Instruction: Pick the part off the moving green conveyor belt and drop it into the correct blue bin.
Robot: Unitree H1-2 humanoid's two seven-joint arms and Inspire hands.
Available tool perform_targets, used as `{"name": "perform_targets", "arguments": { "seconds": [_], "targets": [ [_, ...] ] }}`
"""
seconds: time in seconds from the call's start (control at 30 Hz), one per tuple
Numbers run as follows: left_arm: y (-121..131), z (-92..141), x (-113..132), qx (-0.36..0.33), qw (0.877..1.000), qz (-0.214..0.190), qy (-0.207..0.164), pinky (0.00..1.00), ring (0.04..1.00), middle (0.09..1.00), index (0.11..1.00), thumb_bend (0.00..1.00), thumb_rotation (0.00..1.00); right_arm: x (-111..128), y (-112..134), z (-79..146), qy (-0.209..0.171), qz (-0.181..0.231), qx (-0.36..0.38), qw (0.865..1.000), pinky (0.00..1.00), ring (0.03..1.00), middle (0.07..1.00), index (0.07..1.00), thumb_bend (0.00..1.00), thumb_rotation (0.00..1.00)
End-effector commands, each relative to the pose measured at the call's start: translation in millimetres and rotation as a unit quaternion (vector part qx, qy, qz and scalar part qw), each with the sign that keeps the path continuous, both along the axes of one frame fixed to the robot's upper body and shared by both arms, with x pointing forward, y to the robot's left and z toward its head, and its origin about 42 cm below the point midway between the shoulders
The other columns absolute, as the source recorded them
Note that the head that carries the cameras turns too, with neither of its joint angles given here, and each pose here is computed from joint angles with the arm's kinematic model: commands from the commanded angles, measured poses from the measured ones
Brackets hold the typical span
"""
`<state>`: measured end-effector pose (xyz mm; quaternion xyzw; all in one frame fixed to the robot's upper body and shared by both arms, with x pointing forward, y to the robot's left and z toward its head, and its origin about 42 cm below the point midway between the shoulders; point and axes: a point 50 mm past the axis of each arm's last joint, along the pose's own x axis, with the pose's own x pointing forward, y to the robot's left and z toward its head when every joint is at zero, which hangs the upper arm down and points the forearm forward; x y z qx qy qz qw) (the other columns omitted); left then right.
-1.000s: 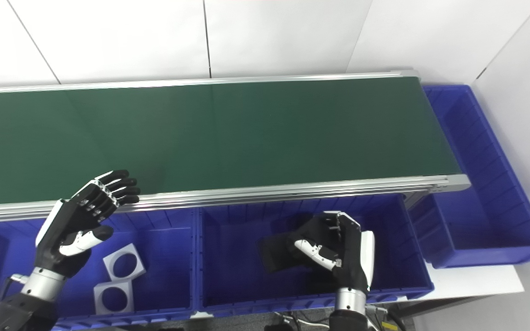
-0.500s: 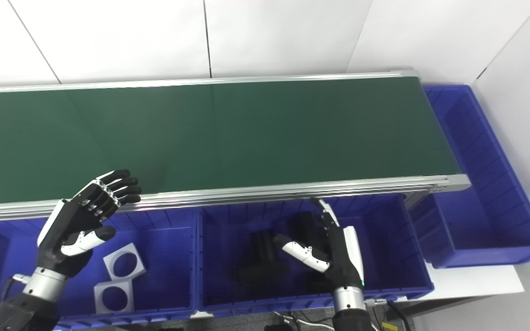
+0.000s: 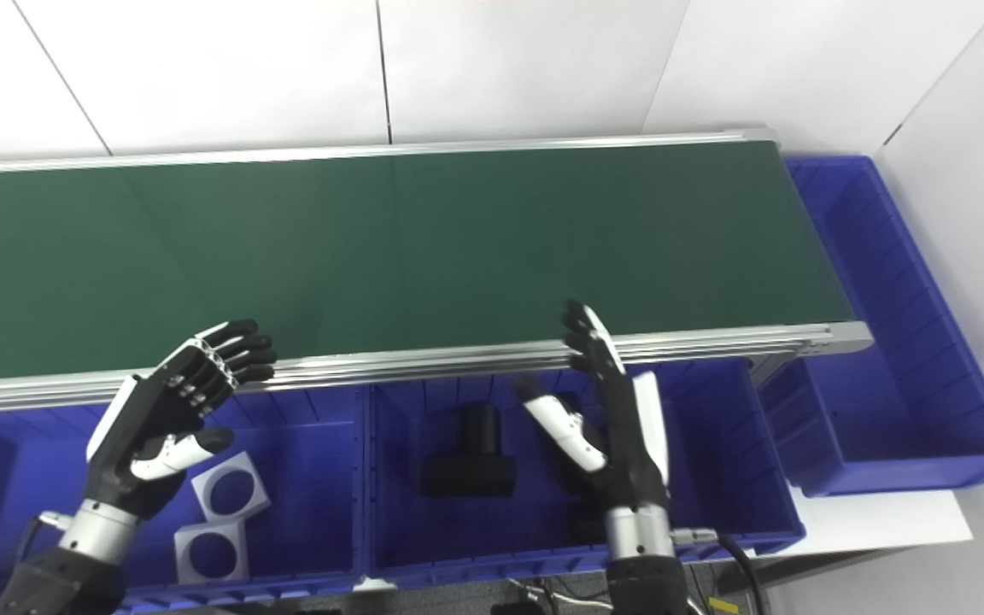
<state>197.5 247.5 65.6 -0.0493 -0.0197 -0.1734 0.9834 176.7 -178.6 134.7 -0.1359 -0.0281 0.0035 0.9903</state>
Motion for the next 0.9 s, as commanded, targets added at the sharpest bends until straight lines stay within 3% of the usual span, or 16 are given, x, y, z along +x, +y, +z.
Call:
{"name": "perform_targets", "arguments": {
  "seconds": [0.0, 0.13, 0.4, 0.63, 0.87],
  "targets": [
    [-2.9, 8.9, 0.3, 0.001, 0.999, 0.003, -0.032, 0.75, 0.767, 0.783, 0.791, 0.89, 0.38, 4.0, 7.1, 21.9, -0.058, 0.031, 0.004, 0.998, 0.74, 0.815, 0.844, 0.880, 0.65, 0.74],
    [-9.0, 5.4, -4.3, -0.002, 1.000, 0.005, -0.030, 0.76, 0.774, 0.788, 0.794, 0.88, 0.36, 11.1, 20.6, 30.4, -0.077, 0.080, 0.007, 0.994, 0.75, 0.824, 0.851, 0.890, 0.70, 0.73],
    [-19.9, 0.2, -13.1, 0.010, 0.999, 0.010, -0.034, 0.77, 0.778, 0.796, 0.801, 0.88, 0.36, 19.2, 43.4, 16.3, -0.041, 0.166, -0.003, 0.985, 0.79, 0.878, 0.913, 0.933, 0.79, 0.73],
    [-27.7, -1.4, -17.4, 0.017, 0.999, 0.008, -0.037, 0.76, 0.778, 0.805, 0.813, 0.89, 0.38, 20.9, 47.5, -14.4, -0.008, 0.201, 0.011, 0.979, 0.78, 0.878, 0.911, 0.940, 0.79, 0.70],
    [-39.2, -3.0, -20.7, 0.021, 0.999, 0.010, -0.034, 0.76, 0.785, 0.814, 0.826, 0.89, 0.39, 16.3, 30.0, -40.7, 0.012, 0.213, 0.034, 0.976, 0.77, 0.874, 0.909, 0.937, 0.78, 0.66]
  ]
}}
